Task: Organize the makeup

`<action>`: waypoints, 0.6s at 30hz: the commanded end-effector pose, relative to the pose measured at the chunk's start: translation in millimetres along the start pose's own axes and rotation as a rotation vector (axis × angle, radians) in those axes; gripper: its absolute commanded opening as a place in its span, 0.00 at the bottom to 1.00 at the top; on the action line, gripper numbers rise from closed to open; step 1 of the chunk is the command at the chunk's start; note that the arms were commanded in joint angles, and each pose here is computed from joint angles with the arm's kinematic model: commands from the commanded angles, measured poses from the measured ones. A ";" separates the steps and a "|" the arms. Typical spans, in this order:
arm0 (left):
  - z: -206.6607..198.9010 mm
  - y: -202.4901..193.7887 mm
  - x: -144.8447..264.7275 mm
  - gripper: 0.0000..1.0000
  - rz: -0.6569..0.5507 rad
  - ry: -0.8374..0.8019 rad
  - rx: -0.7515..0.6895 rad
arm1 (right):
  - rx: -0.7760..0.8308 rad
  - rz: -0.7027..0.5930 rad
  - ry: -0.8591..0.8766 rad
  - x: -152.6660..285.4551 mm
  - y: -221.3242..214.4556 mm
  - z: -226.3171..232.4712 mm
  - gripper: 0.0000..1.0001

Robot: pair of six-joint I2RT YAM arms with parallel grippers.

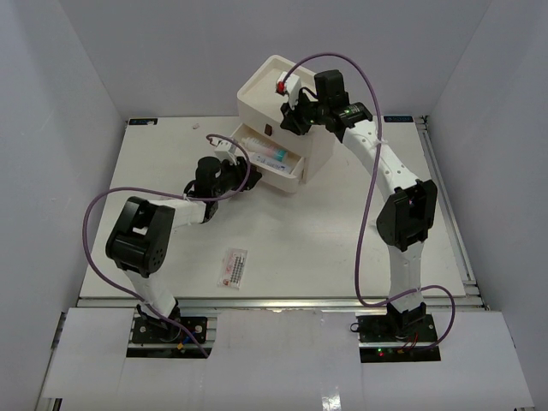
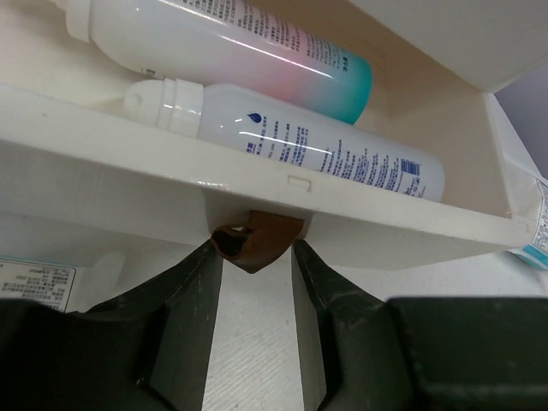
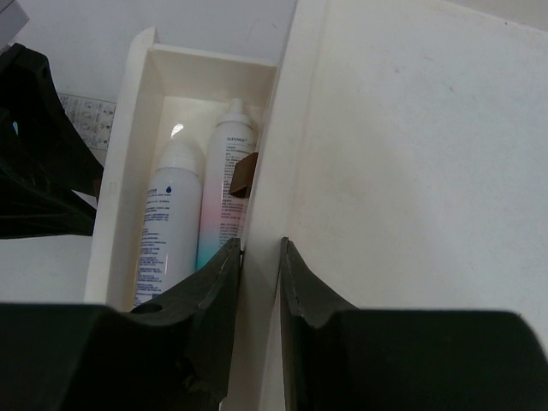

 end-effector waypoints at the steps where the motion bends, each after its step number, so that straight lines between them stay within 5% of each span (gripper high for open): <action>1: -46.2 78.2 25.7 0.51 -0.327 -0.125 -0.140 | -0.113 -0.080 0.369 14.6 23.5 77.7 0.15; 18: -46.3 86.0 -0.6 0.58 -0.313 -0.154 -0.159 | -0.162 -0.105 0.438 15.6 26.8 88.7 0.15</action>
Point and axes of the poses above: each gripper's point midway between its finger pads, its own x axis back along the fingers, its own z axis along the line the jaws close on, y = z × x, the point moved 4 cm from there along x, back along the fingers, and after that the axes turned 13 degrees about x, right-handed, at the moved point
